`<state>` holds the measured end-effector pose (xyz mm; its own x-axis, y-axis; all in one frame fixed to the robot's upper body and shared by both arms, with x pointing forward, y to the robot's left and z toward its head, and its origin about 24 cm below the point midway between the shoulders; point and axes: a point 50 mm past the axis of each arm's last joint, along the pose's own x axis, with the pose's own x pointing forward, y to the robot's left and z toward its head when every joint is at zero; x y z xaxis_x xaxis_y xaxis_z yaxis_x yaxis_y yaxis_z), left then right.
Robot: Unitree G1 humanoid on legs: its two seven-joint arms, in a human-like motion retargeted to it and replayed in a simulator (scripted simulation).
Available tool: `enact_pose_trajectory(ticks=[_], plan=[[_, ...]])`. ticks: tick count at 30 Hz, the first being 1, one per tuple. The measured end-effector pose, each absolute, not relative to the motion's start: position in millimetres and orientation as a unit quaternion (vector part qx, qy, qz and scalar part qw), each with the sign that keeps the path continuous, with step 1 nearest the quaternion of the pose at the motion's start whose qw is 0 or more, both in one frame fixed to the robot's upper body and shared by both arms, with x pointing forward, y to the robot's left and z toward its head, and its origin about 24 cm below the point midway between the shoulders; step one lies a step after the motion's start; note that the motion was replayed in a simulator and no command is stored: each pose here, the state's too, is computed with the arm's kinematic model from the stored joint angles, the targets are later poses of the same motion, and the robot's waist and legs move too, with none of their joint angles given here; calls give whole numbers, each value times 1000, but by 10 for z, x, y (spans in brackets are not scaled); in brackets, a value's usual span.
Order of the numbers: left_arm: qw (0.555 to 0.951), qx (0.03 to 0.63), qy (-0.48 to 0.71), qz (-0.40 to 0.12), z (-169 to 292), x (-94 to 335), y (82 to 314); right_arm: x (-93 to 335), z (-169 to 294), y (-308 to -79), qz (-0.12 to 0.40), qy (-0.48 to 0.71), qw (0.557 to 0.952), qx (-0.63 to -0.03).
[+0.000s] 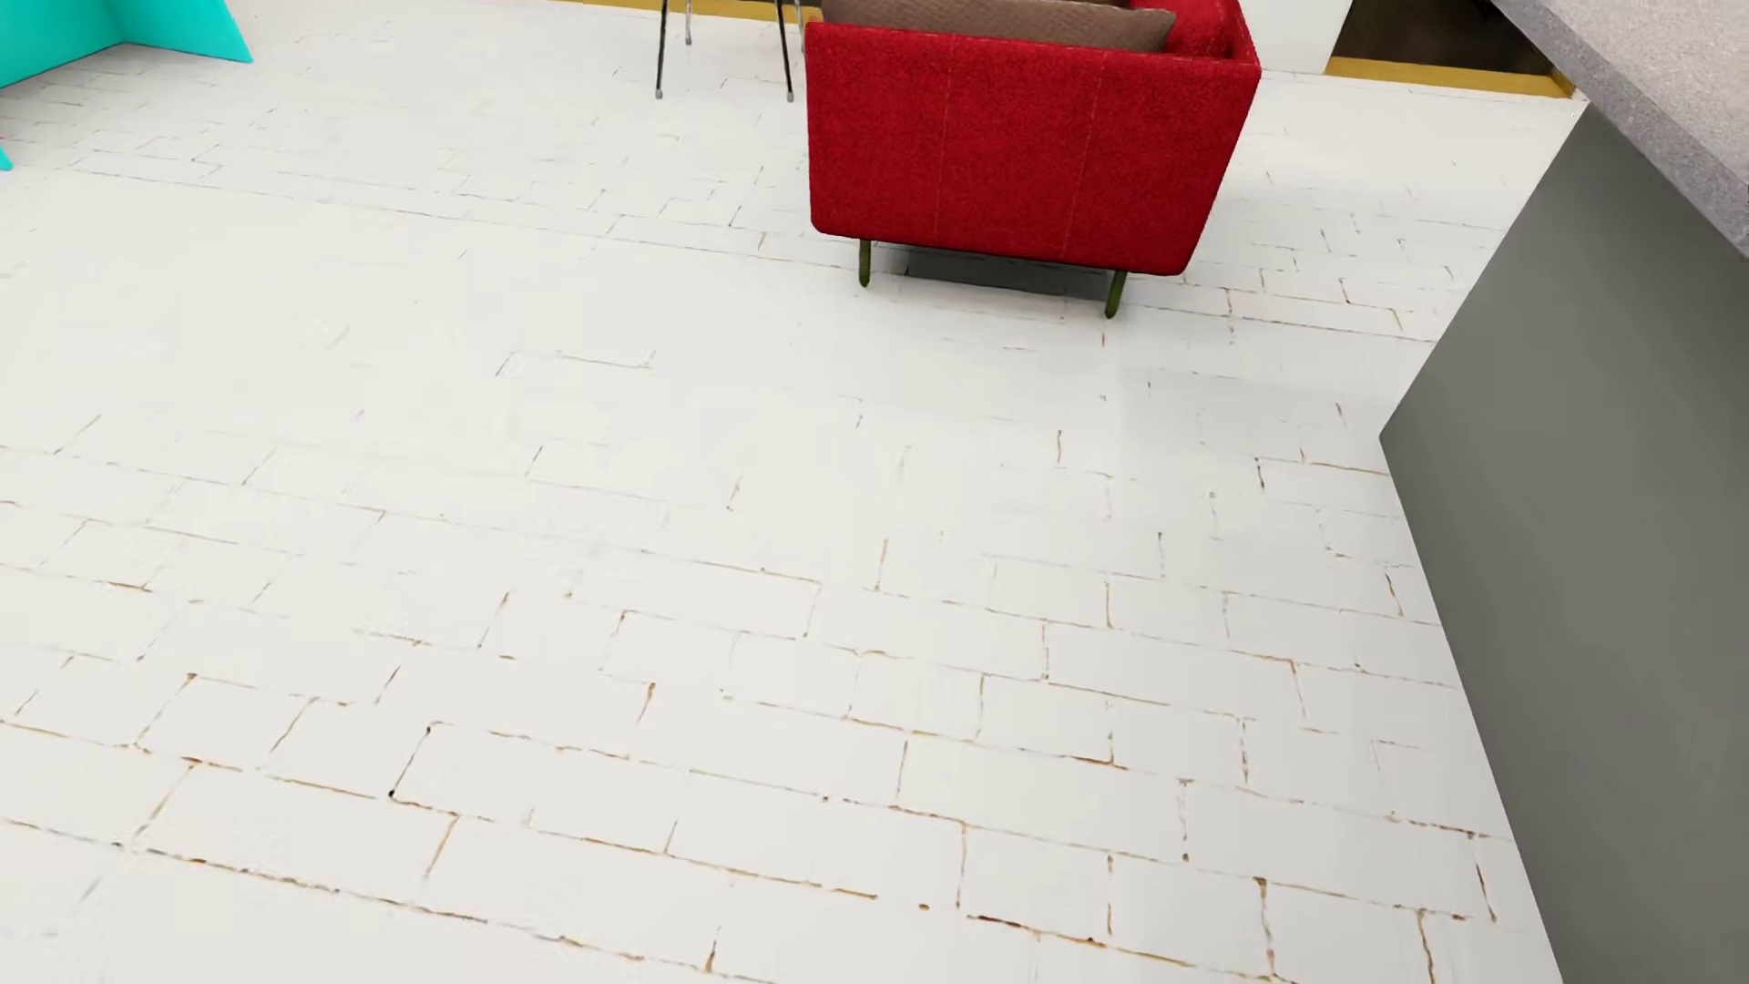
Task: Approach the red armchair
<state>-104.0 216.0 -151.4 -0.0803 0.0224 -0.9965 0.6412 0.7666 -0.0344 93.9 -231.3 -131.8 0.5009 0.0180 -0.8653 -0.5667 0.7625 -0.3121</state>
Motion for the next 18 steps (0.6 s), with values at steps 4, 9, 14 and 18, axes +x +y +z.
enact_pose_trajectory(ticks=[4,9,14,18], plan=[[675,241,668,-200,-1538,-713,2279,1116,-1197,-2186,177,420,846,-276],[721,258,632,-116,-1513,-165,2627,101,-1600,-1900,312,546,720,-294],[803,247,540,-43,-1335,495,2781,-687,-1557,-1897,361,610,648,-279],[805,242,538,-55,-1335,436,2708,-886,-1535,-1843,384,621,626,-274]])
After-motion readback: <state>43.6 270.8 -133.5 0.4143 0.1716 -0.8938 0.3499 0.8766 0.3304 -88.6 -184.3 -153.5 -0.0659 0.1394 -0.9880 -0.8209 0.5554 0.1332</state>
